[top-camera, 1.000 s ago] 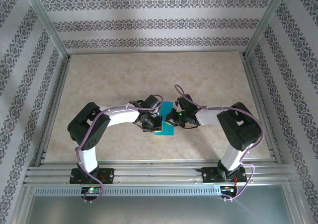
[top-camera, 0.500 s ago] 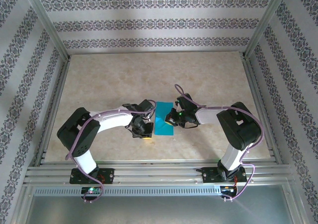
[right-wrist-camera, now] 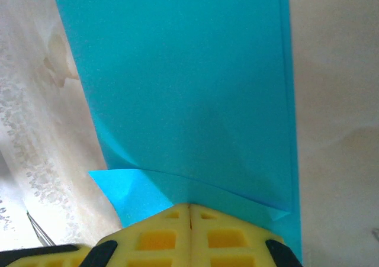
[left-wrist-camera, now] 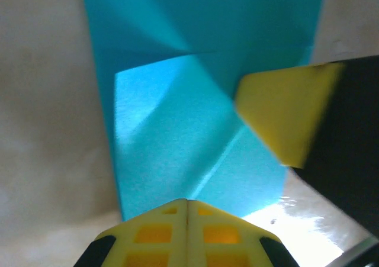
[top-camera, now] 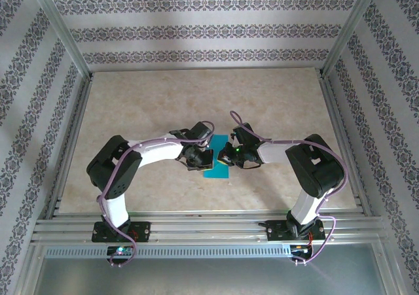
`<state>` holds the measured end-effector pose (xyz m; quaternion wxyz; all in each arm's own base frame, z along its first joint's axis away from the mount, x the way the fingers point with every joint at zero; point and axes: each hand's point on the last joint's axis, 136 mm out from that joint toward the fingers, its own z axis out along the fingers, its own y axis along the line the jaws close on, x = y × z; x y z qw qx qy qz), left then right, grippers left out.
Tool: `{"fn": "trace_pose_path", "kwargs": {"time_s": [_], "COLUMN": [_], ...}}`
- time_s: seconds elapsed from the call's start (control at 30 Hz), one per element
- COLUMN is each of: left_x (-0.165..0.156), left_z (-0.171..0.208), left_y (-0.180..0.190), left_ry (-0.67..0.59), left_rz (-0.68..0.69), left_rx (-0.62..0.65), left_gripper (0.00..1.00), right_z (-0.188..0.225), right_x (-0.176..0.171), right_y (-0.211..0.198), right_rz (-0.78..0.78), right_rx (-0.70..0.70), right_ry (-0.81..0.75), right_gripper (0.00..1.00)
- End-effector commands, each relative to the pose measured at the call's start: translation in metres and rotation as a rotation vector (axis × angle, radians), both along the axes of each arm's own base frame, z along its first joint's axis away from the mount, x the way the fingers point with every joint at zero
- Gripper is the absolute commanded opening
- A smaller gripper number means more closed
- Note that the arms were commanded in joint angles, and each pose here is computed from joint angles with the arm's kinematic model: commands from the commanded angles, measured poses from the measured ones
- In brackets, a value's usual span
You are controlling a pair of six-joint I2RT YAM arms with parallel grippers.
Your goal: Fold a paper plane with a square sheet of paper (pick it up from the middle)
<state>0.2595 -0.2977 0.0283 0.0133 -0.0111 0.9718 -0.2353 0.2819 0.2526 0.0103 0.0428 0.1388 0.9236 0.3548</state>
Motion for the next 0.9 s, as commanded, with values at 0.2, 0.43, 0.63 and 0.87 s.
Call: {"fn": "trace_pose_path", "kwargs": {"time_s": [0.2, 0.43, 0.63, 0.87], "left_x": [-0.019, -0.028, -0.027, -0.027], "left_z": [-0.022, -0.031, -0.034, -0.034], "left_y": [0.016, 0.027, 0.027, 0.027], "left_ry": [0.084, 0.102, 0.099, 0.101], "left_rz": [0.006, 0.000, 0.001, 0.001], "left_rx": [0.046, 0.087, 0.087, 0.089], "left_gripper": [0.00, 0.00, 0.00, 0.00], "right_z": [-0.049, 0.024, 0.010, 0.014], "right_x": [-0.028, 0.005, -0.015, -0.022], "right_y": [-0.037, -0.006, 0.001, 0.028], "right_rz": [-0.030, 0.066, 0.114, 0.175], "right_rx": [-0.177, -0.029, -0.085, -0.039], "right_ry": [0.124, -0.116, -0.079, -0.081], "right_gripper": [0.00, 0.00, 0.00, 0.00]}}
